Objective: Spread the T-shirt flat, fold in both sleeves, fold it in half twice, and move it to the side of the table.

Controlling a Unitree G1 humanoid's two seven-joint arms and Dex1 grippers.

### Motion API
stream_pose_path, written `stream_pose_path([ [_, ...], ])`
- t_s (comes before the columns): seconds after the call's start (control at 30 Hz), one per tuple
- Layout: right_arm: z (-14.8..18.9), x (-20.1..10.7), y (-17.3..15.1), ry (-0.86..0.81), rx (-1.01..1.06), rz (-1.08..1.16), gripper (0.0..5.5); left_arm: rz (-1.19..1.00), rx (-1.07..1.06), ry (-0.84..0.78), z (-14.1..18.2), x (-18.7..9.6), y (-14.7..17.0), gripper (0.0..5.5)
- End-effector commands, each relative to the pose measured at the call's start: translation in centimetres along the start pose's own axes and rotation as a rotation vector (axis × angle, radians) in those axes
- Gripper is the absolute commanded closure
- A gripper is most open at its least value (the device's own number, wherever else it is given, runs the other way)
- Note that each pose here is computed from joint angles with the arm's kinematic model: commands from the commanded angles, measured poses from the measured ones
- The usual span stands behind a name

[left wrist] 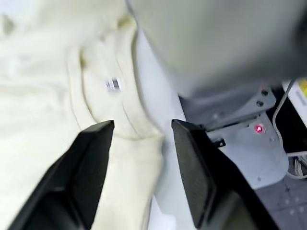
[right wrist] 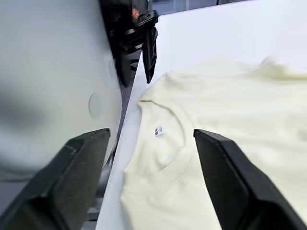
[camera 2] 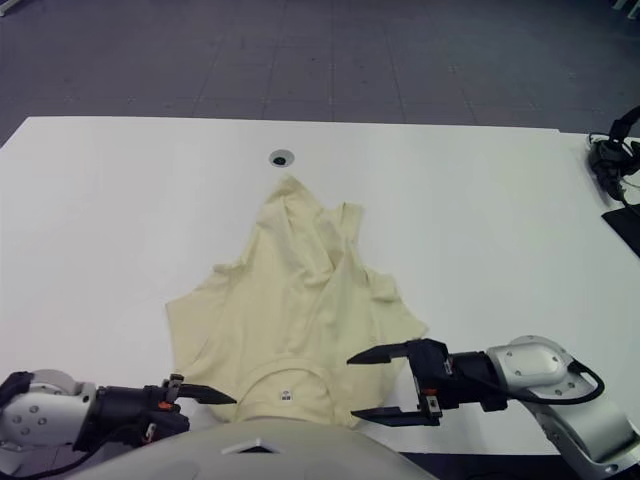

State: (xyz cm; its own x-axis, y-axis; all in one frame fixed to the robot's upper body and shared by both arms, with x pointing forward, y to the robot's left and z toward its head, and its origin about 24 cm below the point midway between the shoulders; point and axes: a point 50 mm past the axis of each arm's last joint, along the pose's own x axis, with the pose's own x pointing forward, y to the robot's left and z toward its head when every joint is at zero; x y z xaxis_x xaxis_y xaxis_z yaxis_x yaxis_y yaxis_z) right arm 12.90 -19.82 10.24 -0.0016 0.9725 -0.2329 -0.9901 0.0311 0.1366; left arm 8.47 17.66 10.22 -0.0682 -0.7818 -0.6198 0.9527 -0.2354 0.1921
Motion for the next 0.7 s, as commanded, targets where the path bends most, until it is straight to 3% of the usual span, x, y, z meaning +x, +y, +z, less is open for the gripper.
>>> stream_pose_path([
  [0.03,0.2,-0.2,-3.1,0.025,-0.126,-0.219,1.41,0.165,-0.031,-0.057,-0.7,-1.6,2.9,2.33],
  [0.17,-1.1,-0.9,-5.9,0.252,-0.348,-0.401,0.74,0.551,0.209,0.106,-2.5,-1.9,8.9,1.64],
  [0.27,-1.7,-2.0,-7.1,0.364,-0.452,-0.472,0.26,0.597,0.389,0.293,-4.9,-0.9,11.3,1.14],
  [0.47,-3.6,-3.3,-7.9,0.565,-0.539,-0.467,0.10,0.546,0.469,0.419,-8.1,0.0,11.5,0.12],
  [0.7,-6.4,-5.2,-6.1,0.775,-0.487,-0.349,0.10,0.457,0.415,0.450,-9.8,-0.2,8.6,0.12],
])
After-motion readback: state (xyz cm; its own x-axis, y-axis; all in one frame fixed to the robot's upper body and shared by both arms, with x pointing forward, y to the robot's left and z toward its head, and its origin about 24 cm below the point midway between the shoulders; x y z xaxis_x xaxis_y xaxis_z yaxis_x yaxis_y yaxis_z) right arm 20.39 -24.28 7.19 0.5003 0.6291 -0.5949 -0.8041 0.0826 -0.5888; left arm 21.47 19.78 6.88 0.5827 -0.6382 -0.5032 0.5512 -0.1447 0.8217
